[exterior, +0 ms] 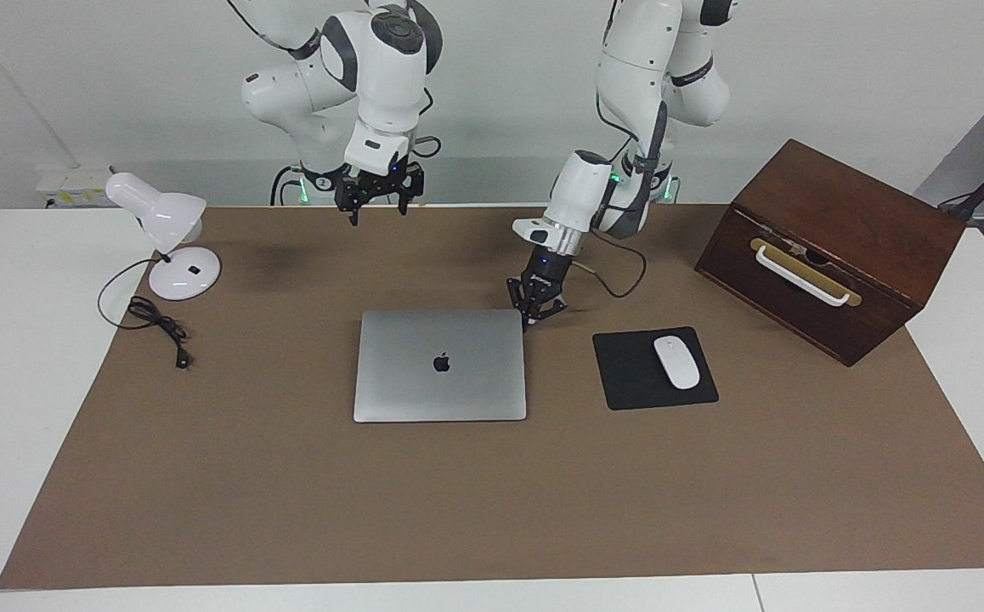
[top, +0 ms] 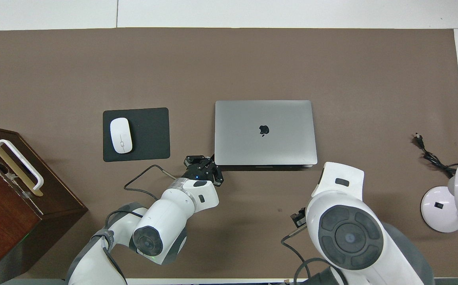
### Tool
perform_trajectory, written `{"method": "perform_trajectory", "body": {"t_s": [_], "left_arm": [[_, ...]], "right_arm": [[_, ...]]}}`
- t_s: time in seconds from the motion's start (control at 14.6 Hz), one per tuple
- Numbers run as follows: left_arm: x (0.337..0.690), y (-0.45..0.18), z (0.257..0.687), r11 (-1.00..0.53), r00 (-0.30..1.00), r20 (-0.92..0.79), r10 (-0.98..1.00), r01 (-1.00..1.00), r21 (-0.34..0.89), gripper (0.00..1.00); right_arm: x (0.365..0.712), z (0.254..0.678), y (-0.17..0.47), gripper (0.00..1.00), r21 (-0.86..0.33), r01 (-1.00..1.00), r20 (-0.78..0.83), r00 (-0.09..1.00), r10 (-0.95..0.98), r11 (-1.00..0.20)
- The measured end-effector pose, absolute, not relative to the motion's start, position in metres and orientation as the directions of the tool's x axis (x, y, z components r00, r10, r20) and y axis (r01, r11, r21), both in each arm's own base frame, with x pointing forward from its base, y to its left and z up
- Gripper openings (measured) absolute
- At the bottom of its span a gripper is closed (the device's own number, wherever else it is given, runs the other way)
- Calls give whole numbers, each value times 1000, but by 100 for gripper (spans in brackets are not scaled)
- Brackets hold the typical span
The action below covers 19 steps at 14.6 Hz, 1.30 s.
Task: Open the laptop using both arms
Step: 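Hold the laptop base with the left gripper while the right gripper reaches the lid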
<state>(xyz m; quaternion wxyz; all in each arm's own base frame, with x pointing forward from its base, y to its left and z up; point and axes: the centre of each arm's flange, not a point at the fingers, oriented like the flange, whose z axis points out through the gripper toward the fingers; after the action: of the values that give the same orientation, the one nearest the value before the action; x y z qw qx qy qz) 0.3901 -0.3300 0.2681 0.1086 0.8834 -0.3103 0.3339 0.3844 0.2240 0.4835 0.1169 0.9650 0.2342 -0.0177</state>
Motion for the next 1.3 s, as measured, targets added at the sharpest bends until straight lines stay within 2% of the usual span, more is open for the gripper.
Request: {"method": "perform_trajectory", "body": {"t_s": [0.69,1.3], "left_arm": [[390,-330,268,-784,584,657,-476,-621,-16,1],[390,-330,268,-783,584,657,-477,-621,-16,1]], "right_arm": [[388,506,231,100,233,457,-102,889,446,-858],[393,505,233,100,232,458,-105,889,446,-858]]}}
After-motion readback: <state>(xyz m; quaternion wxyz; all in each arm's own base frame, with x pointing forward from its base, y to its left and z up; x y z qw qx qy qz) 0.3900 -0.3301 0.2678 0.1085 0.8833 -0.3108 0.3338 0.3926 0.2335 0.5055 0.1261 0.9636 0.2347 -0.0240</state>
